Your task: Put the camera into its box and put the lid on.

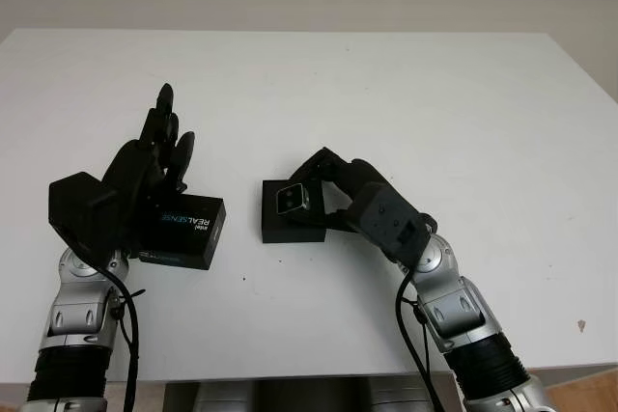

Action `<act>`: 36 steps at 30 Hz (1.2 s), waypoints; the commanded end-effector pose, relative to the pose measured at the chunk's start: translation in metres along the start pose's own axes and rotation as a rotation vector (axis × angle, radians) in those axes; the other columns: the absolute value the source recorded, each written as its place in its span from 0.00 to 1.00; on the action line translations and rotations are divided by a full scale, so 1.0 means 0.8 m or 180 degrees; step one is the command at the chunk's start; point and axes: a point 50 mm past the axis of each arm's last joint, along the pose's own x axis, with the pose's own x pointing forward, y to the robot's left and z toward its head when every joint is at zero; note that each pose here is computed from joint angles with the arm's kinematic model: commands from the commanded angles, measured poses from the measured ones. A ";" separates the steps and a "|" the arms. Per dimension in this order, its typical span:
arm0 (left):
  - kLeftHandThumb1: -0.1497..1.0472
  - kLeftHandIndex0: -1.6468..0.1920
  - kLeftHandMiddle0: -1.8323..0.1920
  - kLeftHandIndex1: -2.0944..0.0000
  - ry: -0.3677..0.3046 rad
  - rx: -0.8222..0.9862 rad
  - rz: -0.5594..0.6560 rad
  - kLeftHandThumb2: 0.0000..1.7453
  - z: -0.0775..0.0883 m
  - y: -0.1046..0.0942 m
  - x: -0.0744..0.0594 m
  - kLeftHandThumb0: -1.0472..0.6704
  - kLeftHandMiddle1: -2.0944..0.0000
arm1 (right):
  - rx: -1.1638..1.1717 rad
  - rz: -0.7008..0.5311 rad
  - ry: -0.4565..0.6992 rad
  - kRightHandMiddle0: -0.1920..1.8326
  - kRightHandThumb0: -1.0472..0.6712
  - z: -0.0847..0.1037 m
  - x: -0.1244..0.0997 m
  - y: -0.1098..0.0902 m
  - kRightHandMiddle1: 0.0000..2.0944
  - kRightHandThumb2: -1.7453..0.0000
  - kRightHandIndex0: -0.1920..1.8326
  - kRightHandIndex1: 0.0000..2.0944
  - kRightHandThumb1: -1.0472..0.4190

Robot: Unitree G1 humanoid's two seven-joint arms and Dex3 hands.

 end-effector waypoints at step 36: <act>1.00 1.00 1.00 1.00 -0.0042 0.0078 -0.0010 0.31 0.007 0.005 0.002 0.11 1.00 | -0.1450 -0.0753 -0.0814 0.31 0.22 0.064 -0.019 -0.051 0.12 0.98 0.23 0.10 0.10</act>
